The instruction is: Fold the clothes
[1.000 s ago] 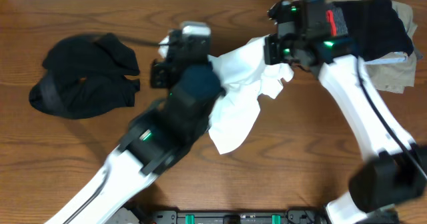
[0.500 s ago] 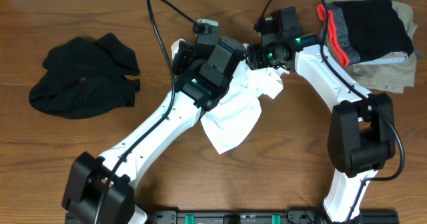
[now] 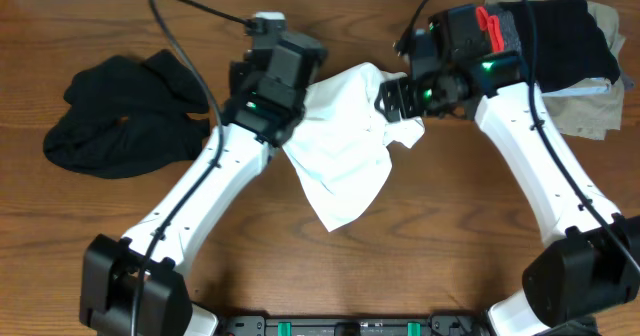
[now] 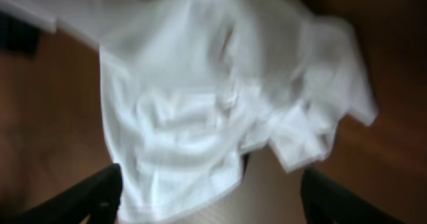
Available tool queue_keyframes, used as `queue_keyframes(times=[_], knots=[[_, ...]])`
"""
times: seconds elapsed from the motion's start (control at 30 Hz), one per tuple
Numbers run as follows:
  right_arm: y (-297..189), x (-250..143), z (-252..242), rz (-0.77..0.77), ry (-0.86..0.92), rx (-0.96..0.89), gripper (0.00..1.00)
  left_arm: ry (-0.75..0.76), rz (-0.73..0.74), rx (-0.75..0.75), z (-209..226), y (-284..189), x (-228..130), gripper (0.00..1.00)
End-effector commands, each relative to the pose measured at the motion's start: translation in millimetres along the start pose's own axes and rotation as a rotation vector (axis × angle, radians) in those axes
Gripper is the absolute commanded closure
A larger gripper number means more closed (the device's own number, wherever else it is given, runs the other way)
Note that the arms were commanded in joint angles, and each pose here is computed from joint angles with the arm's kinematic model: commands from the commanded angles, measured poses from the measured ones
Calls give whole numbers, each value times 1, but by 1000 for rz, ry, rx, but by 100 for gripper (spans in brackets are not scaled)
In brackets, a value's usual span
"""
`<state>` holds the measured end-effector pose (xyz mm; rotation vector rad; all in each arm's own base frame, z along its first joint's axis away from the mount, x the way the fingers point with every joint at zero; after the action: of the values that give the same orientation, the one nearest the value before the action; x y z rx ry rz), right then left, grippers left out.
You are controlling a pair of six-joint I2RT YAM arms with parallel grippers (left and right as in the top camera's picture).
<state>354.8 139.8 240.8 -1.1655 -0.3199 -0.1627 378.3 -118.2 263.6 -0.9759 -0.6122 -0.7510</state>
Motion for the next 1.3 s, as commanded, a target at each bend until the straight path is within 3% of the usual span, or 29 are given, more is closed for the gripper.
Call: queue_keyframes(times=[0.0,0.33,0.5,1.07,1.1,1.13,1.2,1.23,1.27], knots=[[12,-22,22,102,-80,17,21,-107,-1,-96,14,4,6,94],[61,-98,79,291,-294,64,21,-206,42,-241,29,24,2,94],[89,-137,77,324,-413,-40,20,-204,45,-241,29,24,1,94],[147,-190,88,393,-760,-151,13,-192,68,-248,28,23,-3,94],[147,-189,88,380,-757,-169,17,-190,72,-248,28,23,-3,94],[147,-188,88,371,-752,-182,27,-188,76,-248,28,23,-4,94],[147,-186,85,360,-746,-219,58,-184,83,-248,28,23,-5,94],[147,-186,83,364,-746,-230,68,-183,85,-248,28,23,-6,94],[147,-186,81,369,-746,-241,70,-182,88,-248,28,23,-6,94]])
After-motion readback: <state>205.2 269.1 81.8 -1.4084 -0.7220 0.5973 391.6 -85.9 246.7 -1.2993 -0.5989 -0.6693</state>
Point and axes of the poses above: each gripper's point midway between its finger pads, its own y axis out along the fingers, its own z axis along the line the jaws close on, x = y × z, the point moved 8 cm from there along -y, back along the fingers, and after that the axes turned 12 degrees about y, right-handed, at the moved point
